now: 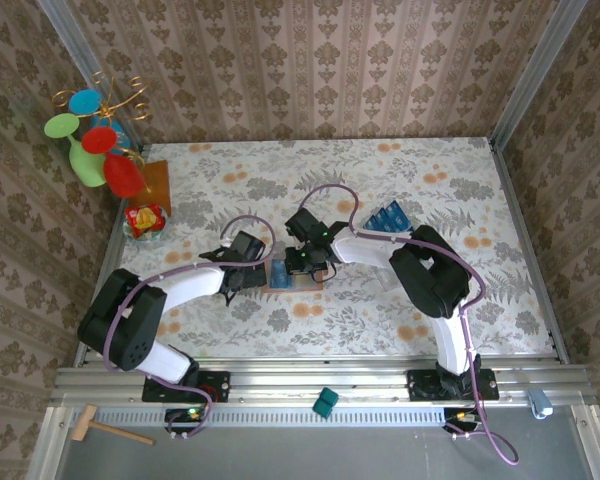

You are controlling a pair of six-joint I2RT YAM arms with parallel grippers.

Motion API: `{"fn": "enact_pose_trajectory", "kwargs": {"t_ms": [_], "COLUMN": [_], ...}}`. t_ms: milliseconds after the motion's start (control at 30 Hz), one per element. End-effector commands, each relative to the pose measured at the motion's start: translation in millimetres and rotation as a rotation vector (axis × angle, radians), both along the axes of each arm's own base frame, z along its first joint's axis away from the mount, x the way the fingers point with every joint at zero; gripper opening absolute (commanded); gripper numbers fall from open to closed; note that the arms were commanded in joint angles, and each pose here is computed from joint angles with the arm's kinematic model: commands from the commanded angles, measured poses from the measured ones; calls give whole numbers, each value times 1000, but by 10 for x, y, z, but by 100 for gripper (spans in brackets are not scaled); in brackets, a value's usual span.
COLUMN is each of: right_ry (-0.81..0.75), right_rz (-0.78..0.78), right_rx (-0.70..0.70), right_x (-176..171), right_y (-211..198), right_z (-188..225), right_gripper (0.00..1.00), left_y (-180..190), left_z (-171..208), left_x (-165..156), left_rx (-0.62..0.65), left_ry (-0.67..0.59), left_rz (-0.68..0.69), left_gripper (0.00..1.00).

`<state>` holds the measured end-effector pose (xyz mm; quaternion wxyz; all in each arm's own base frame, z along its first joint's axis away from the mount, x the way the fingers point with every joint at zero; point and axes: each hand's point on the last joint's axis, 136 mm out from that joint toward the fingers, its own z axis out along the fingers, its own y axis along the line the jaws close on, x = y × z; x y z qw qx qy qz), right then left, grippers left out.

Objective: Put the credit cards into the card holder

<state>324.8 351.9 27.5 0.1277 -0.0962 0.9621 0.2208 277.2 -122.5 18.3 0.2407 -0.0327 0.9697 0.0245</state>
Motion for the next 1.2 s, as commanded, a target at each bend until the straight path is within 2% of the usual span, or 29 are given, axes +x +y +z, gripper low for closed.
{"fn": "enact_pose_trajectory", "kwargs": {"t_ms": [0,500,733,1167], "right_ry": [29,41,23,-14], "right_rz": [6,32,38,-11], "right_rx": [-1,9,31,26], "right_x": [-33,-51,-17,-12], "right_y": [61,207,258,-1], "right_z": [-39,-46,74,220], "right_gripper": [16,15,16,16], "left_y": [-48,-74,-66,-46], "left_z": [-108,-143,-150,-122], "left_x": [-8,-17,-32,-41], "left_rx": [7,2,4,8], "left_ry": [29,36,36,30], "left_rz": [-27,-32,-32,-33], "left_gripper": [100,100,100,100]}}
